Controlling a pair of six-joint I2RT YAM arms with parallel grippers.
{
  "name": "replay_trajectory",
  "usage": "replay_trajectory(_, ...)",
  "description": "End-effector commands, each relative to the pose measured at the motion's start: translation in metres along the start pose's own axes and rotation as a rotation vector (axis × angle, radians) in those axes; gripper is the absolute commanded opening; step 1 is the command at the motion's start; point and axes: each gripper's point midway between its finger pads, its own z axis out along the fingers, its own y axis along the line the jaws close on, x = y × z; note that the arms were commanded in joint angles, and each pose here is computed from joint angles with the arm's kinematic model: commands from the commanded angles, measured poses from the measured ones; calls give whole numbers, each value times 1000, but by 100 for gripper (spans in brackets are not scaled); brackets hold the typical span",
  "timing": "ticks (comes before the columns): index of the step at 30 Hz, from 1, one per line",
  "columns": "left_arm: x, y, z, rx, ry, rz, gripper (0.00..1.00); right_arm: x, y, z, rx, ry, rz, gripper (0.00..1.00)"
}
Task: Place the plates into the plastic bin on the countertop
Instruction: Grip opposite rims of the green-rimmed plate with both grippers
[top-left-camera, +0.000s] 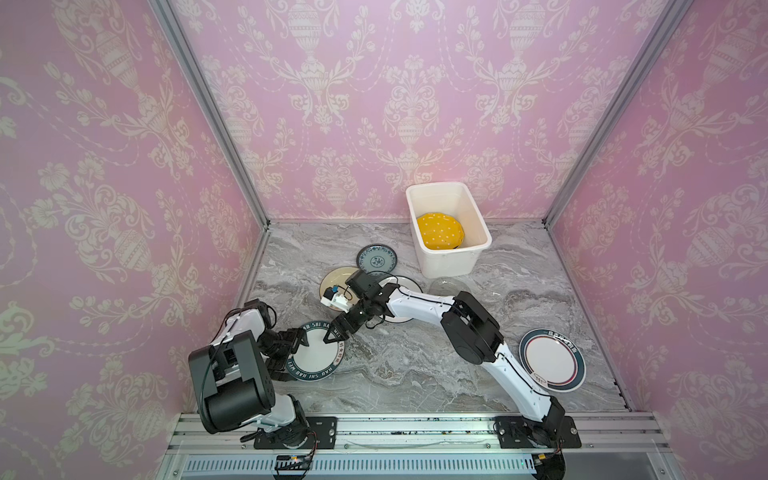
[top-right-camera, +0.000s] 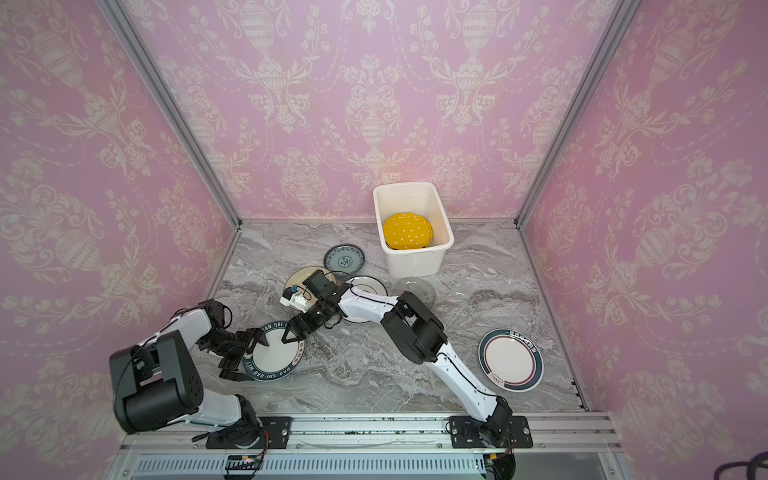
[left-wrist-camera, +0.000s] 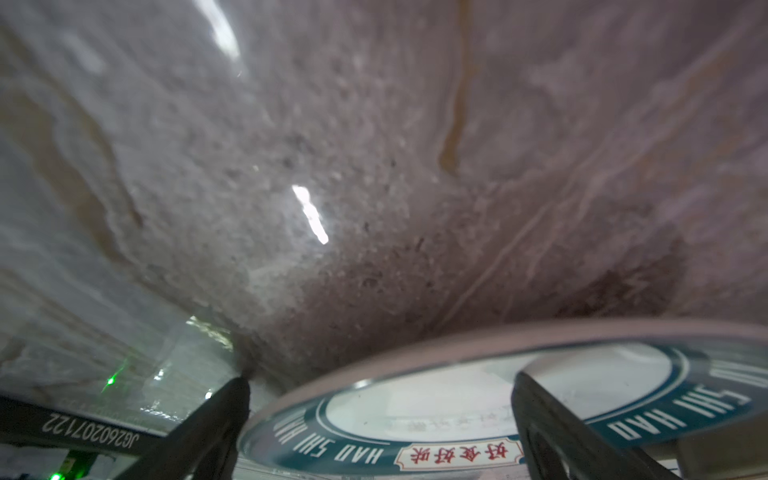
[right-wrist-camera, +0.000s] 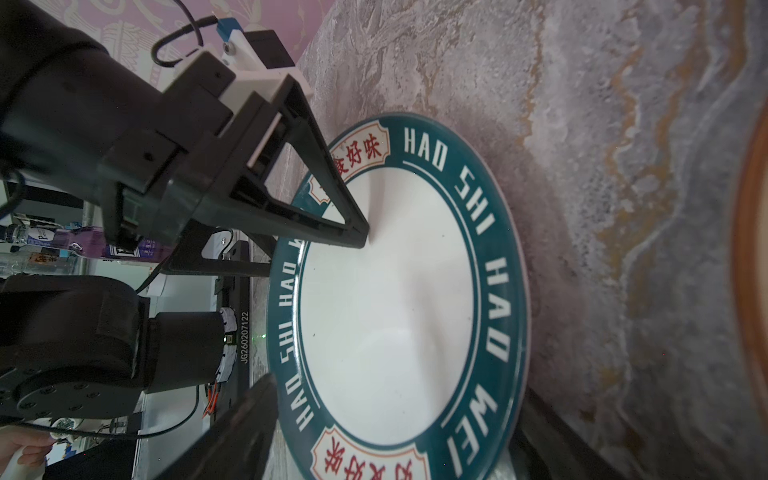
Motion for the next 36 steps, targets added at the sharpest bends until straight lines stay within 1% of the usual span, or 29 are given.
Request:
replay_trajectory(1,3,-7,7,42,42,20,99,7,0,9,-39,19,1,81)
replay_trajectory(6,4,-9,9,56,51,27,99,5,2,7,-51,11,-5,73)
replay_trajectory(8,4,-10,9,58,51,30,99,4,2,8,-55,10,-3,68)
replay_trajectory(12,3,-11,9,63,51,39,99,3,2,9,-59,8,-2,49)
replay_trajectory(22,6,-13,10,72,76,42,99,-3,7,6,-64,-2,-13,44)
replay_trajectory(25,8,-13,10,73,83,46,99,-4,8,6,-66,-2,-15,37)
replay_trajectory(27,8,-12,10,72,85,46,99,-4,8,7,-66,-2,-15,34)
replay_trajectory(29,9,-13,10,72,86,52,99,-4,8,7,-68,-2,-13,28)
replay_trajectory(31,9,-13,9,72,87,54,99,-5,8,7,-67,-5,-13,24)
replay_trajectory(34,10,-13,9,74,89,56,99,-5,7,7,-68,-5,-10,14)
replay_trajectory(36,10,-12,9,74,91,57,99,-5,8,7,-66,-5,-10,11)
